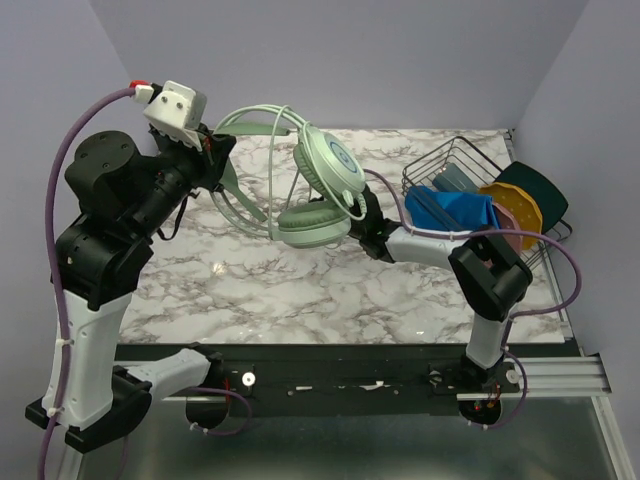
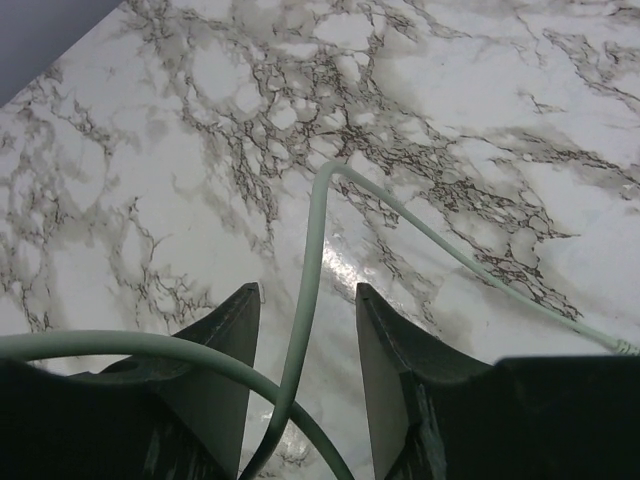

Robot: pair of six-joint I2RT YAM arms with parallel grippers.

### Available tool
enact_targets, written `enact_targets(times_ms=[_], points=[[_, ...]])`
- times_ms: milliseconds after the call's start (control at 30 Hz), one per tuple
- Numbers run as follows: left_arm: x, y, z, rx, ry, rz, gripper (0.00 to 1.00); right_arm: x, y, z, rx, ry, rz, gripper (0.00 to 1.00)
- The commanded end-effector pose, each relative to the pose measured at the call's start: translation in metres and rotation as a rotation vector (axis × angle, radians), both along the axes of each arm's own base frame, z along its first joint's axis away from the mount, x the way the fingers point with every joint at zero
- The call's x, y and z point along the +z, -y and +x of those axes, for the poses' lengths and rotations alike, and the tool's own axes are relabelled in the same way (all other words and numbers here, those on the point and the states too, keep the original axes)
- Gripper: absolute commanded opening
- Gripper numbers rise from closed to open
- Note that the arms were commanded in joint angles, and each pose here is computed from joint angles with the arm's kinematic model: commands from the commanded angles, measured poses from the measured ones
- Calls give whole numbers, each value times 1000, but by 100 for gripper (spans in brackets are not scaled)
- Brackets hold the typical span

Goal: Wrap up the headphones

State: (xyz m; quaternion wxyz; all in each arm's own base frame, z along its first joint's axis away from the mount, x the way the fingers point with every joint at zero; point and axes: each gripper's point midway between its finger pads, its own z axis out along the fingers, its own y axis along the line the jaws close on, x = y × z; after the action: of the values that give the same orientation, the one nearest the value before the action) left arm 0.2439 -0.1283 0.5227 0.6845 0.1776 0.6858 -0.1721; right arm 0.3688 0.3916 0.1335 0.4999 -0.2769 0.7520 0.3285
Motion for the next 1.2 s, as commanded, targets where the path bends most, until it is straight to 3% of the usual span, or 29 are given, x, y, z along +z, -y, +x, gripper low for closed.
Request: enact_targets(times_ms=[0,267,500,800,967,1167], points=[[40,-6,-8,24,75,-128,0,-6,-7,-3,22,-10,41,49],[38,-16,6,109,76,-124,0,-24,2,-22,55,-61,13,39],[25,-45,44,349,78,-145,0,-49,-1,-69,124,-120,-75,14],[15,-67,101,459,5,-307,0,-65,-35,-129,266,-135,-234,8],[-2,-108,137,661,55,-240,0,-50,-45,-158,335,-54,-312,7],[-35,-147,167,869,108,-58,0,-36,-44,-206,443,33,-460,1]])
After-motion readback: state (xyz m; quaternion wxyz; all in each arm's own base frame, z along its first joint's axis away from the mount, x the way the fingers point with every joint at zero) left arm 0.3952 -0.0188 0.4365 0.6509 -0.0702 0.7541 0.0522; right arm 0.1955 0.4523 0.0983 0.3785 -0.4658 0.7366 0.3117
